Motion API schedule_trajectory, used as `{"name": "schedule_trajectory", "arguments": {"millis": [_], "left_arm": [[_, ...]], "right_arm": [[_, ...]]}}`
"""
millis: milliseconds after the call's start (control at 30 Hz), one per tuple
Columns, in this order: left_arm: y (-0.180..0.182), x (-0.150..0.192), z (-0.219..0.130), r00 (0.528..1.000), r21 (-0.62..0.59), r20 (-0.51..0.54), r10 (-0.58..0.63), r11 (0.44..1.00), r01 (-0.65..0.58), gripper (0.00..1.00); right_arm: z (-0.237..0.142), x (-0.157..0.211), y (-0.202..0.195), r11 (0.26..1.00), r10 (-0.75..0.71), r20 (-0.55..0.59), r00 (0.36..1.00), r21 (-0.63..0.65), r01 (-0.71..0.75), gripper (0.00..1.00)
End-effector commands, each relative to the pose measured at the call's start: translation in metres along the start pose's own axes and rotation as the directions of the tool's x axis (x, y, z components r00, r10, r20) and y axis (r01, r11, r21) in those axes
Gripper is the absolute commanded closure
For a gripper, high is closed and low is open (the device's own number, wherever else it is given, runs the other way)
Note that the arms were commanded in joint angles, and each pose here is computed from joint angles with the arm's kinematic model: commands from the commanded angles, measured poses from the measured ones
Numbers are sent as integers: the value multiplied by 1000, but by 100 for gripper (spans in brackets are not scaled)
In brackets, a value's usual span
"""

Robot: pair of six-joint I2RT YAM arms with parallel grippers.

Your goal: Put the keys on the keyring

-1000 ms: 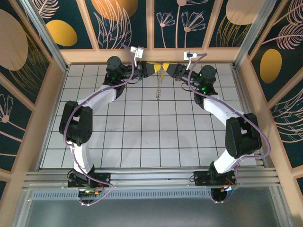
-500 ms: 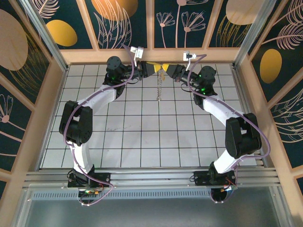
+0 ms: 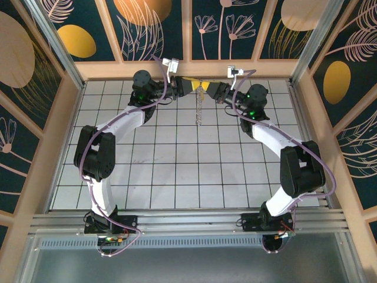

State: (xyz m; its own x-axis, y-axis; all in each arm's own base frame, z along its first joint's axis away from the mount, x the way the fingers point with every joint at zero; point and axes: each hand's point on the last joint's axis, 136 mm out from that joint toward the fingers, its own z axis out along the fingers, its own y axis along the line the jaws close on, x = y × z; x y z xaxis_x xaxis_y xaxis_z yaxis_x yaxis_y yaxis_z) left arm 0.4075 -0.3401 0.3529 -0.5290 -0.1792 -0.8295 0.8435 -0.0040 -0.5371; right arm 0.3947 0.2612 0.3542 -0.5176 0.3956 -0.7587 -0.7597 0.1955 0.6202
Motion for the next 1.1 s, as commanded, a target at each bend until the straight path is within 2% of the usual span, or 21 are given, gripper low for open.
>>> {"name": "schedule_trajectory", "arguments": {"millis": [0,100,233,300,367,467,533,1000,1033,1067], "left_arm": [[-17,-12,3,998,40,25,60,997,-61,100],[-17,-12,3,998,41,26,62,997,-63,100],[-18,-13,3,998,39,29,64,997,-65,100],[-17,-13,2,998,37,30,62,997,-63,100],[-17,-12,2,998,36,30,61,997,-62,100],[-17,-12,3,998,37,31,61,997,-62,100],[-17,-12,3,998,37,31,60,997,-61,100],[-13,-9,2,998,26,37,53,998,-54,100],[-13,-10,2,998,25,38,52,998,-53,100],[-14,-10,2,998,26,37,53,998,-54,100]], "right_arm": [[1,6,-1,1000,-14,-7,1000,-8,14,94],[1,7,-2,1000,-12,-8,1000,-7,12,100],[2,9,-1,1000,-3,-11,1000,-16,3,100],[2,11,0,1000,2,-13,1000,-21,-3,94],[3,12,-1,1000,3,-14,1000,-20,-4,93],[3,13,-1,1000,7,-12,1000,-19,-7,95],[3,14,0,1000,5,-13,1000,-23,-6,100],[2,8,0,999,-18,-31,999,-49,17,100],[2,8,-1,999,-14,-31,999,-46,13,96],[2,10,-3,999,-8,-32,999,-42,7,88]]}}
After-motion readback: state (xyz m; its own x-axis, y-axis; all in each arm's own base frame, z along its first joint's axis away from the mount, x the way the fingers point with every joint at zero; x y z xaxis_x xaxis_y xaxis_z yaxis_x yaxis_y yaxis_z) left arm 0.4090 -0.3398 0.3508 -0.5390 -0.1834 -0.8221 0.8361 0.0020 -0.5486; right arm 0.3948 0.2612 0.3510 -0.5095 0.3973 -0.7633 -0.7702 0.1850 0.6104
